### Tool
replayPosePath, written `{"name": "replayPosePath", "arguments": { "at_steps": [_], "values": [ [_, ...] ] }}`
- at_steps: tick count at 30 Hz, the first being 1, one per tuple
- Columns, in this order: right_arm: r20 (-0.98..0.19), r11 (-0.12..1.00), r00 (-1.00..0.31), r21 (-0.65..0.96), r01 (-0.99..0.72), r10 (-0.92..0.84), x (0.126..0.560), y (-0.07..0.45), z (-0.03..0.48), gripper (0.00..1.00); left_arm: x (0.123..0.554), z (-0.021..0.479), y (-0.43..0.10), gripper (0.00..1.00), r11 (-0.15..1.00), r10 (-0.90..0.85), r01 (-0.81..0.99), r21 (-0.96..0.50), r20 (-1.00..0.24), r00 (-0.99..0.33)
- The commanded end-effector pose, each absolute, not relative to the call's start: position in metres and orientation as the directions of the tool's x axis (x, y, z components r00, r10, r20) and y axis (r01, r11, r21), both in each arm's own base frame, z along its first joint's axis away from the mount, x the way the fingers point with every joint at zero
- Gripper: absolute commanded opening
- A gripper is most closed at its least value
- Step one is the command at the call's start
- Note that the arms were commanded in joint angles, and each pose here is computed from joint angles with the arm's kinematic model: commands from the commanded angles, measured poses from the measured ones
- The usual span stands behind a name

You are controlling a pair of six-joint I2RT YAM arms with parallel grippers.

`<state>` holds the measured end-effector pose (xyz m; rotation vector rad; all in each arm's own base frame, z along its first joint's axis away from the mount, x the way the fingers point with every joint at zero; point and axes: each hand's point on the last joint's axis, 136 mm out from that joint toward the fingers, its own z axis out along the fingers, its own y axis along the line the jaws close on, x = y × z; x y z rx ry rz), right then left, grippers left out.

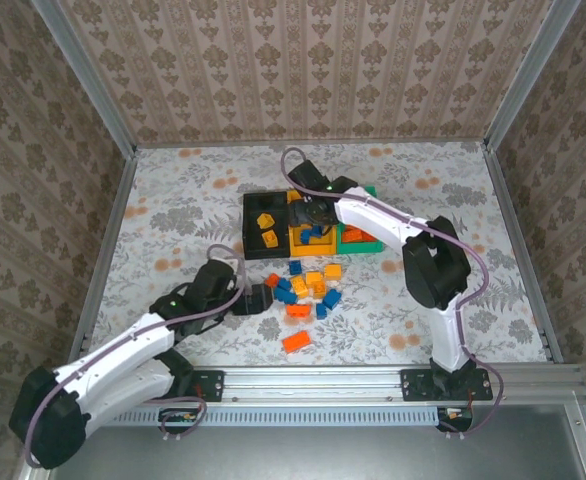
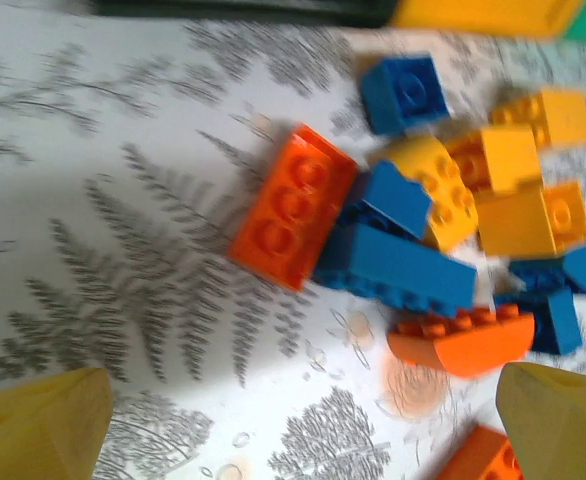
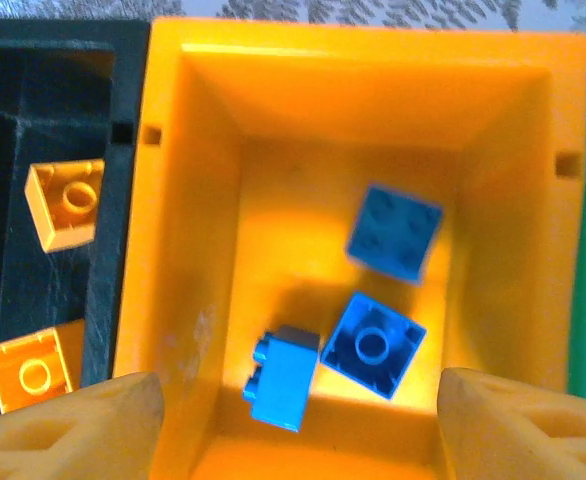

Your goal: Sort the legos into containers by color

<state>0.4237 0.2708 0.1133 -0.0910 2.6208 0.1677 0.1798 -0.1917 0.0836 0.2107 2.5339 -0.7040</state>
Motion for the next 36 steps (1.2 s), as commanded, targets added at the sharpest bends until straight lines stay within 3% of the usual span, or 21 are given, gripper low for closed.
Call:
{"name": "replayPosePath", "arguments": {
  "at_steps": [1,9,15,23,36],
  "values": [
    [-0.511,0.986,-0.859,0.150,-0.075,0.013,0.409,0.260,0.134,0.76,0.164,0.100,-0.222,1.00,0.795,0.216,0.470,-0.385,-0.544,-0.811],
    [-0.498,0.982,-0.862,0.189,-0.005,0.091,0.383,0.219,0.131,0.78,0.113,0.057,-0.259,0.94,0.728,0.526,0.650,-0.217,-0.431,-0.733],
    [-0.510,0.979,-0.850,0.200,0.027,0.128,0.379,0.196,0.138,0.79,0.100,0.039,-0.267,0.87,0.680,0.657,0.731,-0.065,-0.391,-0.645],
    [-0.521,0.975,-0.839,0.215,0.048,0.156,0.379,0.183,0.145,0.79,0.095,0.026,-0.276,0.76,0.625,0.712,0.780,-0.030,-0.387,-0.586],
    [-0.503,0.970,-0.842,0.224,0.089,0.193,0.378,0.169,0.139,0.79,0.093,0.021,-0.277,0.42,0.595,0.740,0.804,-0.021,-0.376,-0.557]
  ]
}}
